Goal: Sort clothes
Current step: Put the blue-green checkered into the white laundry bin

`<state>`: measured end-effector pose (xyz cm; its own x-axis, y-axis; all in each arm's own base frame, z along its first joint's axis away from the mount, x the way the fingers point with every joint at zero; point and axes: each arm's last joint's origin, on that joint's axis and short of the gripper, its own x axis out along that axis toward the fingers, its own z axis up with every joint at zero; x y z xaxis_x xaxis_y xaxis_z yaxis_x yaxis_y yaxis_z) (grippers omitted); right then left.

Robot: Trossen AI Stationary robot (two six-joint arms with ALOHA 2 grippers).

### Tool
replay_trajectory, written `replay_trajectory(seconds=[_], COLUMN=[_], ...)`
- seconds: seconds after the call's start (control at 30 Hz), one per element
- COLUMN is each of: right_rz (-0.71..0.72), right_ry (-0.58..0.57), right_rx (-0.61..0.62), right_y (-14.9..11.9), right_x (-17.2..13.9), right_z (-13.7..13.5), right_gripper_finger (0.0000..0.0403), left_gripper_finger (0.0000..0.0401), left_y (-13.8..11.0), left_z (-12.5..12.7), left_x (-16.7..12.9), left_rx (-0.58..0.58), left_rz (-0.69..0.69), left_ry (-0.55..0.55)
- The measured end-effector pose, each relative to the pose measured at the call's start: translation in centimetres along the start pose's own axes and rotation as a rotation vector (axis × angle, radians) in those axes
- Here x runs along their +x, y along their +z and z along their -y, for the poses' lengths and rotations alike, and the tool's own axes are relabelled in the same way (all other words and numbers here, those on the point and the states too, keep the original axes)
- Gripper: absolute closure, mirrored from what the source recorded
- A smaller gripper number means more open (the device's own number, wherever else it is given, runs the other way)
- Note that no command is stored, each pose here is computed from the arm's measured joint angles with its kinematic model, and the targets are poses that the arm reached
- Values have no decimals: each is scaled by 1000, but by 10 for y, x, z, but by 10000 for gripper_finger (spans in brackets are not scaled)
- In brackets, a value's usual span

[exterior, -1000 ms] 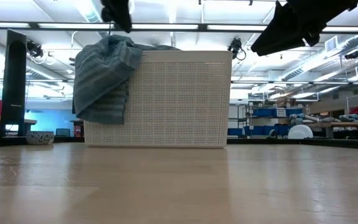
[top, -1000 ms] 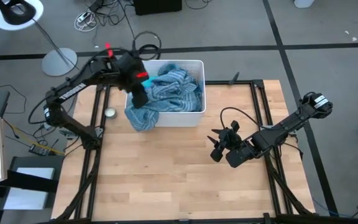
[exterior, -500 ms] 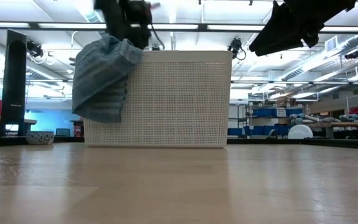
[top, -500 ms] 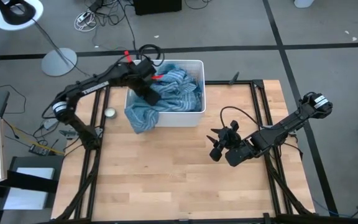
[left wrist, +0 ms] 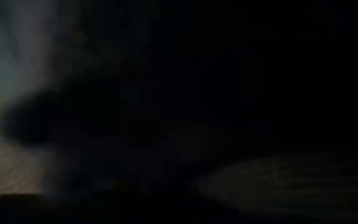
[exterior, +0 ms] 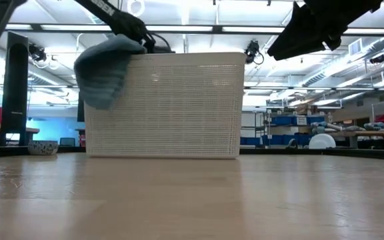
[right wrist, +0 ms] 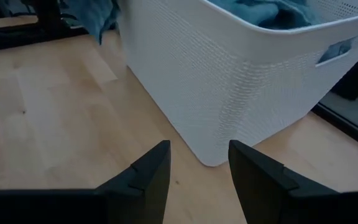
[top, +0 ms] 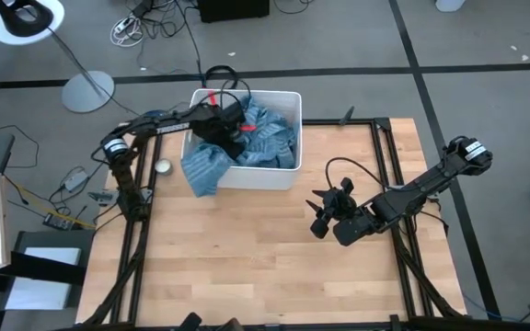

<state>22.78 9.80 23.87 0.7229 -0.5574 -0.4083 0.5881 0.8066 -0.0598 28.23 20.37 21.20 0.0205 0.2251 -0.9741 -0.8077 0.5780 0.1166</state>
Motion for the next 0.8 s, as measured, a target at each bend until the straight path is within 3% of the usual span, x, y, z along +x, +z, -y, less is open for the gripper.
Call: replay_trajectory(seconds=[0.13,0.27,0.53,0.8], right_rz=[-2,-4,-3,-2], right_ry=[-3,-5,-5,-5], right_rx=[-6,-10,-9,-7], right_y=[0,-1,-1,-1], right_x=[1,1,1,1], right_z=[0,0,0,-1], right_gripper_finger=[241,241,241,241], left_gripper_finger=[266,266,266,266], left_y=[3,7,11,-28], left_z=[5,5,-7,-29], left_x=[4,-14,-91,-167], left_rx=[55,74,47,28], left_rz=[6,29,256,456], left_ry=[-18,-31,-96,-163])
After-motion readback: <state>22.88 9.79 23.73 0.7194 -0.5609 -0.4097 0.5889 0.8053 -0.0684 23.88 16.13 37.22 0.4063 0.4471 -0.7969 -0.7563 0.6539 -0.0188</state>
